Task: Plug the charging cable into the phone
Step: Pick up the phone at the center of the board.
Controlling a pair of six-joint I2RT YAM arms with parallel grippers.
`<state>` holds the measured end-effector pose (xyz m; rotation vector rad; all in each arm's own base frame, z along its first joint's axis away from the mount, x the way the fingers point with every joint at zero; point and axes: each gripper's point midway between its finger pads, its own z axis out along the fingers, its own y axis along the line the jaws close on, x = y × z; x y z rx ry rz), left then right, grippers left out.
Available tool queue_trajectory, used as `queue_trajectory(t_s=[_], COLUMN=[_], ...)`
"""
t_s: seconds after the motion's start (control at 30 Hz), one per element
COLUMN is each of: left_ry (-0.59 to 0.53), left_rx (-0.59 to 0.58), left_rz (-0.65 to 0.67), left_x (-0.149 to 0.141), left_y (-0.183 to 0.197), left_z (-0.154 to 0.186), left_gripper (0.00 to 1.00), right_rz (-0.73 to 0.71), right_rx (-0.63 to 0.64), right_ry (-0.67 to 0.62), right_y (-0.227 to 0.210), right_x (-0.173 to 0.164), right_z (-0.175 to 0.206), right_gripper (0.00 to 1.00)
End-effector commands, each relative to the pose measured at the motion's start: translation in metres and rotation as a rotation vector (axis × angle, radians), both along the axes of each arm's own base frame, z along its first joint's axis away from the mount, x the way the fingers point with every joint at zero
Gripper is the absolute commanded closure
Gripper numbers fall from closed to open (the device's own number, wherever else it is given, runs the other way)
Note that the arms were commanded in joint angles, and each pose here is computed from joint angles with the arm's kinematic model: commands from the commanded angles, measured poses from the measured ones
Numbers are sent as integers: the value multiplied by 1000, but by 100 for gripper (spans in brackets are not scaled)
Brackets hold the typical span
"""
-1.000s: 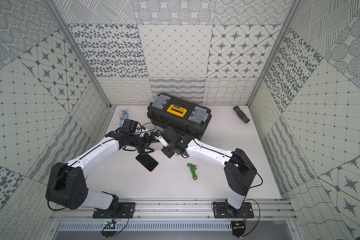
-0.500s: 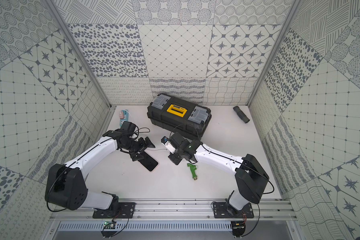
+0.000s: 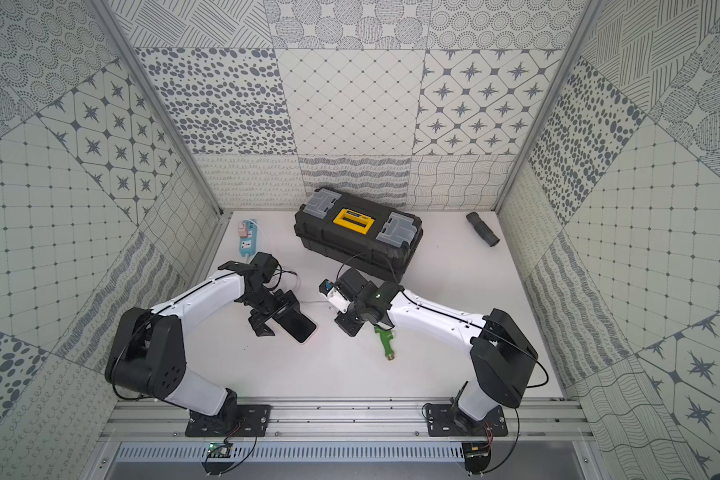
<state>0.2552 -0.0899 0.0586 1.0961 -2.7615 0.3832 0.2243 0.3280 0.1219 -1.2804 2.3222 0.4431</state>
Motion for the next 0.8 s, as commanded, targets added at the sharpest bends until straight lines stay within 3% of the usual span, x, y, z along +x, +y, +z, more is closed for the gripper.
queue_trajectory(t_s=[0.0,0.27,0.77], left_ry=[64,91,88], left_rx=[74,-2,-41], left_rz=[58,105,108], left_x=[-3,14,32], left_y=[15,0,-9], left_z=[-10,-33,-44], left_gripper=[2,3,3], right_rz=[8,7,15], right_rx=[37,39,40], right_ry=[8,24,48], right_y=[9,11,16], right_x=[-2,-4,-5], right_z=[8,6,4], right_gripper=[100,100,100])
